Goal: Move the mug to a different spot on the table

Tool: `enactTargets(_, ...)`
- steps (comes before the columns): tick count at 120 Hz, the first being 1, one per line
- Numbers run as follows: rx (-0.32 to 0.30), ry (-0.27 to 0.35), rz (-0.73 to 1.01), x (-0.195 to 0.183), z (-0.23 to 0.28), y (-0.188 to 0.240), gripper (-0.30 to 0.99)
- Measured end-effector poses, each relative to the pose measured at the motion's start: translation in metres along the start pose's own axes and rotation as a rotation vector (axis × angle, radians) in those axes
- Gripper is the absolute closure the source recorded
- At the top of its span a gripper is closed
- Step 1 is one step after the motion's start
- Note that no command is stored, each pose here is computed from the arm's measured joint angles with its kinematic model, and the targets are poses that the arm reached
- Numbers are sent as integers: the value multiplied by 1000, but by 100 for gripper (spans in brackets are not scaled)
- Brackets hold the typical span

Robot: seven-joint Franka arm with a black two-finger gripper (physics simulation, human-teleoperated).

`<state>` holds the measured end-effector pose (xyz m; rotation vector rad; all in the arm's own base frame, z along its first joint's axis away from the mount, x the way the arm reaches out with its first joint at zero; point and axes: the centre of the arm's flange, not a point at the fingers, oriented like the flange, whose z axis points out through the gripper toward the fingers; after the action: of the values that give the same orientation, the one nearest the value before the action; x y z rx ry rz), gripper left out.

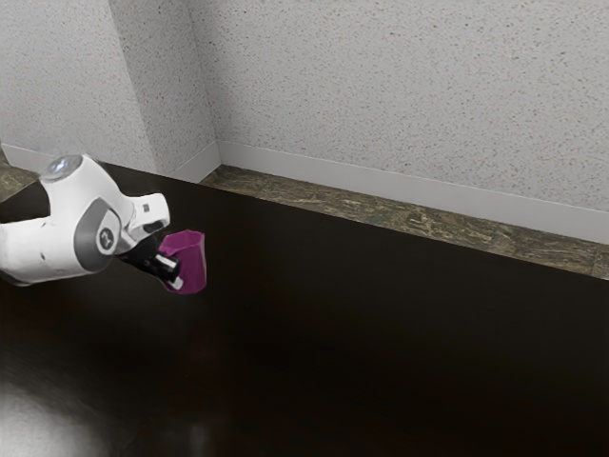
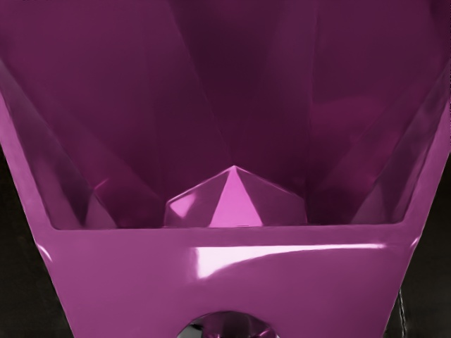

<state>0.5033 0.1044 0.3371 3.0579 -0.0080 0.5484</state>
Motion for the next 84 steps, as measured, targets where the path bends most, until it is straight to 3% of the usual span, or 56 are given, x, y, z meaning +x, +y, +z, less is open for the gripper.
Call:
enactTargets(16,-63,-11,-2,-26,4,50,69)
enactTargets(40,-44,6,-120,-45,-3,14,70)
enactTargets(84,-71,14,-92,-42,8,49,70)
